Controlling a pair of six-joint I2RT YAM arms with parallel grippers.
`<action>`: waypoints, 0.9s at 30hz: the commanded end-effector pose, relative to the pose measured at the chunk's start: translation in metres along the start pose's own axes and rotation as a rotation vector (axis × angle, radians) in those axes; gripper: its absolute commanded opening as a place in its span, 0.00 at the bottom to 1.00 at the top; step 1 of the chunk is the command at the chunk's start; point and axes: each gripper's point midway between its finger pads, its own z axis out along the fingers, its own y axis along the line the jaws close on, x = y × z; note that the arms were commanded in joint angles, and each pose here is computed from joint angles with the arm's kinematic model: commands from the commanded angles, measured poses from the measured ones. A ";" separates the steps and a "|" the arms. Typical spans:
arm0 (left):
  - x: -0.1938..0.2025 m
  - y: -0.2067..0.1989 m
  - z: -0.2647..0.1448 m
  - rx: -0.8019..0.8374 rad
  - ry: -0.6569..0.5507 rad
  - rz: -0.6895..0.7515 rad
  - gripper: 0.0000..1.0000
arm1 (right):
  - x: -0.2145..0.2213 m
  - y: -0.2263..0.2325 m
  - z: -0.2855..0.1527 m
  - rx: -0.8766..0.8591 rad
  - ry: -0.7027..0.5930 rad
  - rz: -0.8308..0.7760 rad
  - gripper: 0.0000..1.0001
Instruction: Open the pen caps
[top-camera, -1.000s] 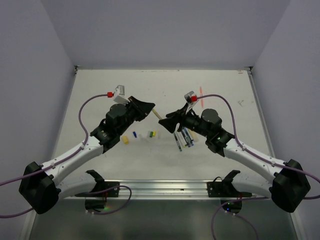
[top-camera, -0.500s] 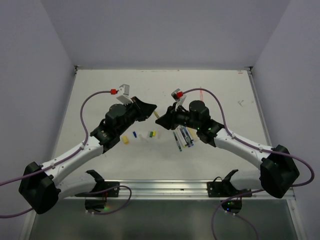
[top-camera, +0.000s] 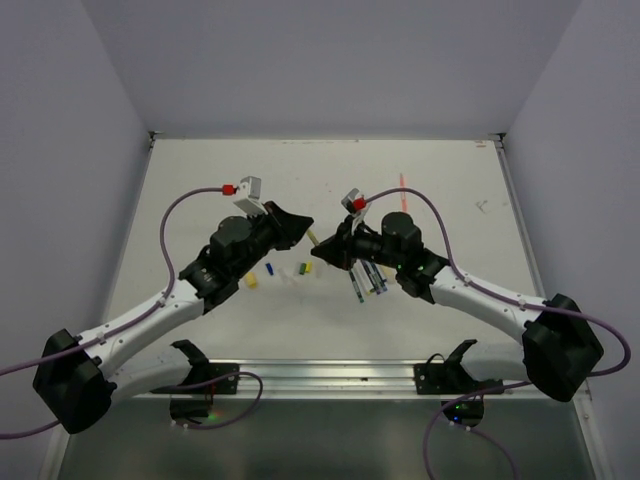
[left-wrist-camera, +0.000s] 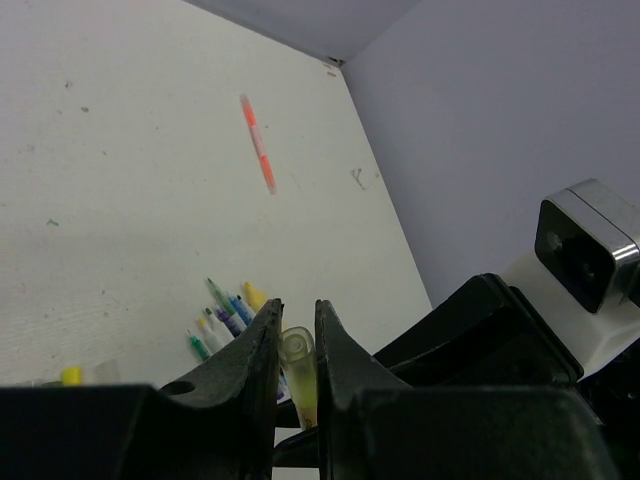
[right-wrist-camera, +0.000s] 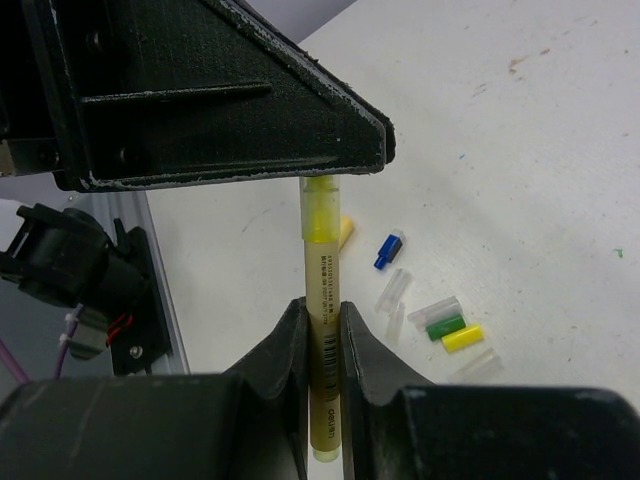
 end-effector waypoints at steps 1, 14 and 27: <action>-0.111 -0.005 -0.015 -0.045 -0.454 -0.039 0.00 | 0.090 -0.019 -0.025 0.070 0.260 0.107 0.00; -0.159 -0.013 -0.050 0.069 -0.737 -0.097 0.00 | 0.112 -0.005 -0.027 -0.024 0.305 0.164 0.00; -0.182 -0.001 -0.064 0.043 -0.794 -0.081 0.00 | 0.121 -0.005 -0.030 -0.016 0.324 0.187 0.00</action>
